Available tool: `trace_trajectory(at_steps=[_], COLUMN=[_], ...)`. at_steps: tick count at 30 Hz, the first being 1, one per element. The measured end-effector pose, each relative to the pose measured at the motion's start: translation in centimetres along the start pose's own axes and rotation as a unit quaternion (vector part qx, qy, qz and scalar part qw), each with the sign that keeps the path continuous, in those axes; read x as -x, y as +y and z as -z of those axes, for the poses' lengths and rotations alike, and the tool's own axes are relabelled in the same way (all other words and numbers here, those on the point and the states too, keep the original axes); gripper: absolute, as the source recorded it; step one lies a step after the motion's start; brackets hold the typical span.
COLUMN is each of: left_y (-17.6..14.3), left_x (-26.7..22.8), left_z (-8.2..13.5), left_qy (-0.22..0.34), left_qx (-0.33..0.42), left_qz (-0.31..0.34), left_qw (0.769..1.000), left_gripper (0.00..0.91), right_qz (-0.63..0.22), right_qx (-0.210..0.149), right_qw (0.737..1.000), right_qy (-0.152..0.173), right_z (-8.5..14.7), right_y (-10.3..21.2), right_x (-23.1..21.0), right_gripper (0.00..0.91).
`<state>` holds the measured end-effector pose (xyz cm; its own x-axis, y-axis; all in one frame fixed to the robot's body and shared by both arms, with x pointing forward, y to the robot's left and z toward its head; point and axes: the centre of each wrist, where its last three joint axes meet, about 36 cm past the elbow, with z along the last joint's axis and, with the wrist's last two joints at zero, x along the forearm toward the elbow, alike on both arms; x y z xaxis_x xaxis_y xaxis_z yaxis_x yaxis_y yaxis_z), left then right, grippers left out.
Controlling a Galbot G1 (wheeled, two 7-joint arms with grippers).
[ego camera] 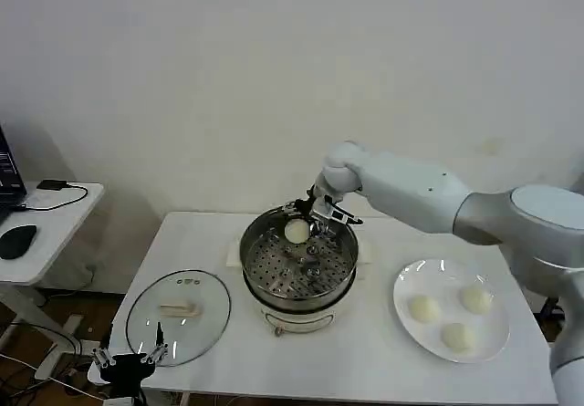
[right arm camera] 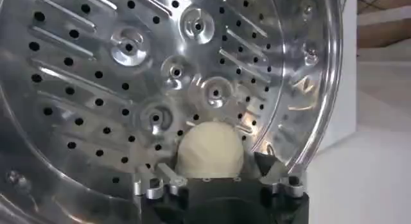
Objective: Take steamed baozi put them in steamer then cover it.
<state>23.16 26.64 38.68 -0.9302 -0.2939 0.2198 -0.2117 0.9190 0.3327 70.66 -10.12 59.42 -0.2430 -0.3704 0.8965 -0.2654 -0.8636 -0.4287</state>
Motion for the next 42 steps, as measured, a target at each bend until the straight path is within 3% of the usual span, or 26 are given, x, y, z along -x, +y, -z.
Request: trace_trajectory(at_steps=[5, 10, 16, 21, 32, 42], left_y=[-0.2, -0.3, -0.3, -0.6, -1.3, -1.6], left_x=[0.0, 0.2, 0.2, -0.1, -0.7, -0.7], left_z=[0.1, 0.0, 0.4, 0.8, 0.6, 0.6], left_qy=[-0.001, -0.002, -0.006, -0.01, -0.013, -0.013], left_qx=[-0.002, 0.001, 0.008, 0.014, 0.03, 0.03], left_qz=[-0.004, -0.014, -0.033, -0.057, -0.09, -0.092], left_qw=[1.0, 1.0, 0.999, 0.998, 0.995, 0.995], left_gripper=[0.907, 0.907, 0.907, 0.907, 0.907, 0.907], right_qz=[-0.02, -0.026, -0.007, 0.007, 0.054, 0.1], right_qx=[0.019, 0.058, 0.135, 0.227, 0.41, 0.495], right_qw=[1.0, 0.997, 0.987, 0.967, 0.903, 0.858], right_qy=[0.01, 0.044, 0.089, 0.116, 0.114, 0.097], right_z=[0.4, 0.6, 1.4, 2.3, 5.5, 7.2], right_y=[-0.7, 0.6, 5.8, 12.1, 23.2, 28.1], right_x=[-3.4, -7.6, -11.2, -13.1, -12.4, -9.7], right_gripper=[0.907, 0.907, 0.907, 0.907, 0.907, 0.907])
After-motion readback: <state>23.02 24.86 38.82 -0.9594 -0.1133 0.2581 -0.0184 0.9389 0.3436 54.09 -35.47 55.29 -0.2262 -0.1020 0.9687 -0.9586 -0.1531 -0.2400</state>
